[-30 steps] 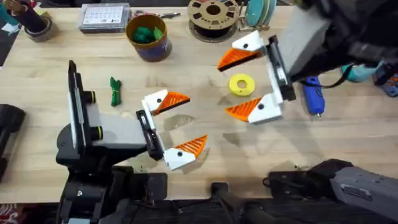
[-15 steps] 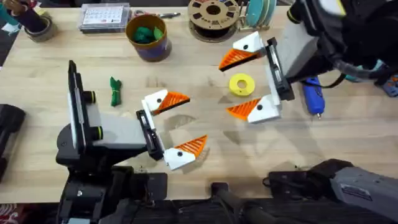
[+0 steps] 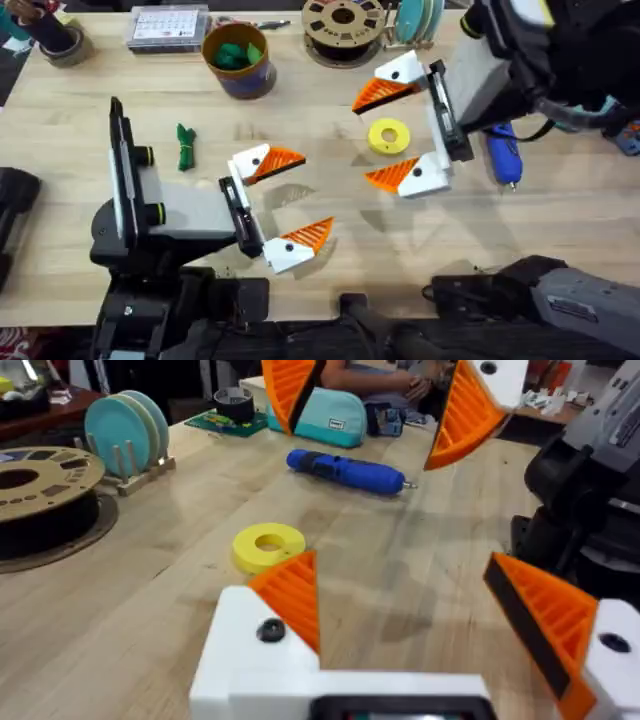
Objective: Pick up the gripper from the table and insert it into the empty holder that is missing its gripper. Then pick up a screw, insert it into the mounting hole, and use the screwdriver to tighten it. Finally, clean up the table by picking up the vegetable and placing it into the bucket.
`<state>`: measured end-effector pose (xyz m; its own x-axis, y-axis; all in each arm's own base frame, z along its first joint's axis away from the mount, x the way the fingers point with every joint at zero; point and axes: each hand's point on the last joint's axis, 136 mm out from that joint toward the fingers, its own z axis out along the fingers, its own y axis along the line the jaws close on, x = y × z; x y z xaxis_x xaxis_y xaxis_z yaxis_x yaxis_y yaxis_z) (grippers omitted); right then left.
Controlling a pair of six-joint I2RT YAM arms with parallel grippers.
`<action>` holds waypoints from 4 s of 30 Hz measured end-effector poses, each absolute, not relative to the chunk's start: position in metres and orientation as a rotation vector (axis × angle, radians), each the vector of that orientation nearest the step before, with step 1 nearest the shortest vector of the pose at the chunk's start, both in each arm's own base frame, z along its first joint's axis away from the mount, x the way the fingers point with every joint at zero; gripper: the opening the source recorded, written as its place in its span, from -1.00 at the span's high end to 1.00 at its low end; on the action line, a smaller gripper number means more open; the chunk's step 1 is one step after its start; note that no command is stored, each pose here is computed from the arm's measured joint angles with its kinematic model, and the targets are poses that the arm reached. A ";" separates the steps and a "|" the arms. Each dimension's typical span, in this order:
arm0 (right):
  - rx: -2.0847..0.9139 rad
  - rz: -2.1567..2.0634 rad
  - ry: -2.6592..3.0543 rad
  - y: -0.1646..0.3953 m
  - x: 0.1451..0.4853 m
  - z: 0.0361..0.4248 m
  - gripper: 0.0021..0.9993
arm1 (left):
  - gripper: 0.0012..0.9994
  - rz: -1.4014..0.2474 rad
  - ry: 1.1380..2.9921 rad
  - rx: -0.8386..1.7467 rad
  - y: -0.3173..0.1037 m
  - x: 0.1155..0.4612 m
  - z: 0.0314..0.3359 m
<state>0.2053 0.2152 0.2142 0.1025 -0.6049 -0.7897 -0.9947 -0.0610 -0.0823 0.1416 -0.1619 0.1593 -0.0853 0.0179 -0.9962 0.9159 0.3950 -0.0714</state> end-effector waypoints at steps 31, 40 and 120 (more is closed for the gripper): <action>-0.903 0.515 2.386 0.148 0.270 0.229 -0.99 | 0.98 -0.940 1.455 0.892 -0.162 0.142 0.159; -0.406 0.163 2.575 0.062 0.279 0.269 -0.99 | 0.98 -0.940 1.455 0.892 -0.162 0.142 0.159; 0.032 -0.008 3.069 -0.098 0.335 0.035 -0.37 | 0.98 -0.940 1.454 0.892 -0.162 0.142 0.159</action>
